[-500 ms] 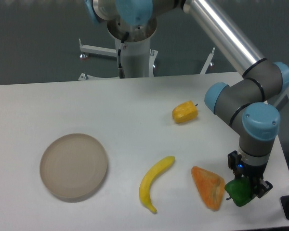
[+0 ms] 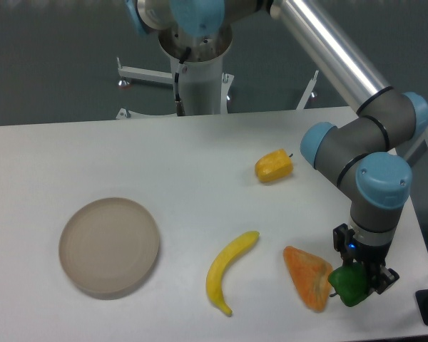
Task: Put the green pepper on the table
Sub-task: 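Lift the held green pepper and carry it toward the yellow pepper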
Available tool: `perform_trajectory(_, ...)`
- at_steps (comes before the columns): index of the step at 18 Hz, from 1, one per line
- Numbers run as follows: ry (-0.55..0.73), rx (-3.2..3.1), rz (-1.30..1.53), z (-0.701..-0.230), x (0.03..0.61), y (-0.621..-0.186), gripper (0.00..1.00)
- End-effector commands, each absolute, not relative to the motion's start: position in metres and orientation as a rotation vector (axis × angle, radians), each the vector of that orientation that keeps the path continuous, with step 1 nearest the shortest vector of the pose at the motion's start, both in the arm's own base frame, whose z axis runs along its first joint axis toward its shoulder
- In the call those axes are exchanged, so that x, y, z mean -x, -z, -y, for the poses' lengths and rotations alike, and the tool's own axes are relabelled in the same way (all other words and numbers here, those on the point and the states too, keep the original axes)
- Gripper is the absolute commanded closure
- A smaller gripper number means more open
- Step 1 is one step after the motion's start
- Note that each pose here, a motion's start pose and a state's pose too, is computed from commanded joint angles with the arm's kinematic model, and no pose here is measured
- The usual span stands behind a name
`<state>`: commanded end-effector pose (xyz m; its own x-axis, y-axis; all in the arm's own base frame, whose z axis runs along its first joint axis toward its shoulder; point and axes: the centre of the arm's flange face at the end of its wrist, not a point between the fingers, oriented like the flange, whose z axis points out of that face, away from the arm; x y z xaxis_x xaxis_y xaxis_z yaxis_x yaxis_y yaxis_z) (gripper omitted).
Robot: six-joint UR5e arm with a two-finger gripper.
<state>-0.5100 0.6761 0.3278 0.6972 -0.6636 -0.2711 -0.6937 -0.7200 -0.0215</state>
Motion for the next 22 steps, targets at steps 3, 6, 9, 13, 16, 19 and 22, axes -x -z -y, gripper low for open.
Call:
perform_trajectory(3,-0.338,2.794,-1.114,-0.674,0.504,-0.328,0.55)
perform_trajectory(6,-0.272,2.828,-1.067,-0.677,0.476,-0.34,0.55)
perform_trajectory(9,-0.208,2.864,-1.02,-0.654,0.447,-0.352,0.55)
perform_trajectory(13,-0.103,2.871,-1.053,-0.62,0.406,-0.35,0.55)
perform_trajectory(16,-0.039,2.87,-1.092,-0.601,0.369,-0.34,0.55)
perform_trajectory(19,0.002,2.847,-1.157,-0.577,0.346,-0.322,0.55)
perform_trajectory(22,0.031,2.782,-1.151,-0.56,0.326,-0.308,0.55)
